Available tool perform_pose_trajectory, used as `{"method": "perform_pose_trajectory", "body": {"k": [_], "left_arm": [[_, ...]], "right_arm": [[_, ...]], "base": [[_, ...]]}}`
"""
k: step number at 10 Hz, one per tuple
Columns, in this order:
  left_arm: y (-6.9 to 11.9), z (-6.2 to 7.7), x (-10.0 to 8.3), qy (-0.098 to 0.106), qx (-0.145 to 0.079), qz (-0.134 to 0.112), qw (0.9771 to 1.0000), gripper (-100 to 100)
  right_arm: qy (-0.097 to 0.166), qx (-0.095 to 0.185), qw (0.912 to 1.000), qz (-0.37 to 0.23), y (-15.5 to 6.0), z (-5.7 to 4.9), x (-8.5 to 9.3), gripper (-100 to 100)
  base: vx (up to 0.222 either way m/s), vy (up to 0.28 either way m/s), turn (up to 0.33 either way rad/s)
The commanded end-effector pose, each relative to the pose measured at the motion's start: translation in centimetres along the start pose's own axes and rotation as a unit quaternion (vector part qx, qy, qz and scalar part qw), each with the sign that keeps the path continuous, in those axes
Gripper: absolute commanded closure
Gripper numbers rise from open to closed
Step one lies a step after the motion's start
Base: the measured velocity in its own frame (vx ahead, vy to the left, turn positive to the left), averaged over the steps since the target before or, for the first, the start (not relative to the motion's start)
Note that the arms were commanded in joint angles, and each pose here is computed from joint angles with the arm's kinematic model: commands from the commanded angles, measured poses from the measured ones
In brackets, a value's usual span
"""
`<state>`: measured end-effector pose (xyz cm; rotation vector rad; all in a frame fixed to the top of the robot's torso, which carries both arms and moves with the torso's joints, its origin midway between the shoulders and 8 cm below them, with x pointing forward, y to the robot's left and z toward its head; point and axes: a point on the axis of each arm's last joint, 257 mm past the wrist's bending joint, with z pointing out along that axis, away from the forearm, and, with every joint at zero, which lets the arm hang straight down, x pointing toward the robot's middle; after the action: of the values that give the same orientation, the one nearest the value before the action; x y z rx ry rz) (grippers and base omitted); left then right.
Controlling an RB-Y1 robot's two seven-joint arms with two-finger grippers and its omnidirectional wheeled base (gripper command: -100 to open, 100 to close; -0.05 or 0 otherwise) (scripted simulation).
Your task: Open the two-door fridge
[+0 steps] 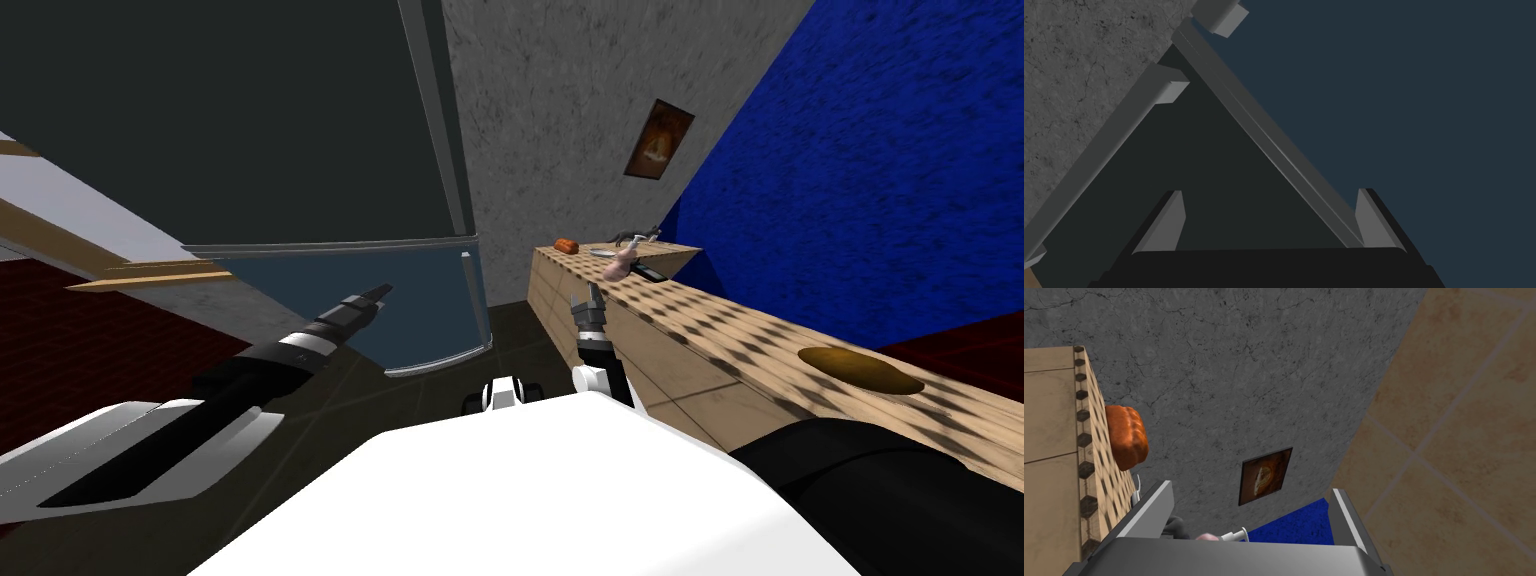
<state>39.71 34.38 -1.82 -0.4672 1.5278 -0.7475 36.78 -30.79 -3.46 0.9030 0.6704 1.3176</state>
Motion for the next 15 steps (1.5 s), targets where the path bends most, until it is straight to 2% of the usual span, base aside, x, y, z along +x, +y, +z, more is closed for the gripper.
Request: {"method": "perform_pose_trajectory", "body": {"k": [1,4,6,7,9,10,13,15], "left_arm": [[0.7,0.4,-1.0,0.003,-0.025,0.019,0.9995,-100],[0.6,0.9,-1.7,0.006,-0.036,0.034,0.9988,-100],[0.5,1.4,-3.5,-0.003,-0.052,0.049,0.9975,-100],[0.4,1.6,-3.4,0.001,-0.053,0.056,0.9970,-100],[-0.2,2.2,-5.1,-0.009,-0.064,0.070,0.9954,-100],[-0.3,2.4,-5.1,-0.007,-0.065,0.075,0.9950,-100],[-2.0,3.3,-7.3,-0.025,-0.073,0.095,0.9924,-100],[-3.0,3.7,-7.7,-0.027,-0.071,0.106,0.9915,-100]], "right_arm": [[0.000,0.000,1.0000,0.000,0.0,0.0,0.0,0],[0.000,0.000,1.0000,0.000,0.0,0.0,0.0,0],[0.000,0.000,1.0000,0.000,0.0,0.0,0.0,0],[0.000,0.000,1.0000,0.000,0.0,0.0,0.0,0],[0.000,0.000,1.0000,0.000,0.0,0.0,0.0,0],[0.000,0.000,1.0000,0.000,0.0,0.0,0.0,0],[0.000,0.000,1.0000,0.000,0.0,0.0,0.0,0],[0.000,0.000,1.0000,0.000,0.0,0.0,0.0,0]], "base": [[0.066,0.010,-0.054],[0.058,0.000,-0.069],[0.094,-0.003,-0.106],[0.093,0.008,-0.064],[0.084,-0.013,-0.143],[0.087,-0.013,-0.038],[0.116,0.003,-0.129],[0.122,-0.009,-0.088]]}}
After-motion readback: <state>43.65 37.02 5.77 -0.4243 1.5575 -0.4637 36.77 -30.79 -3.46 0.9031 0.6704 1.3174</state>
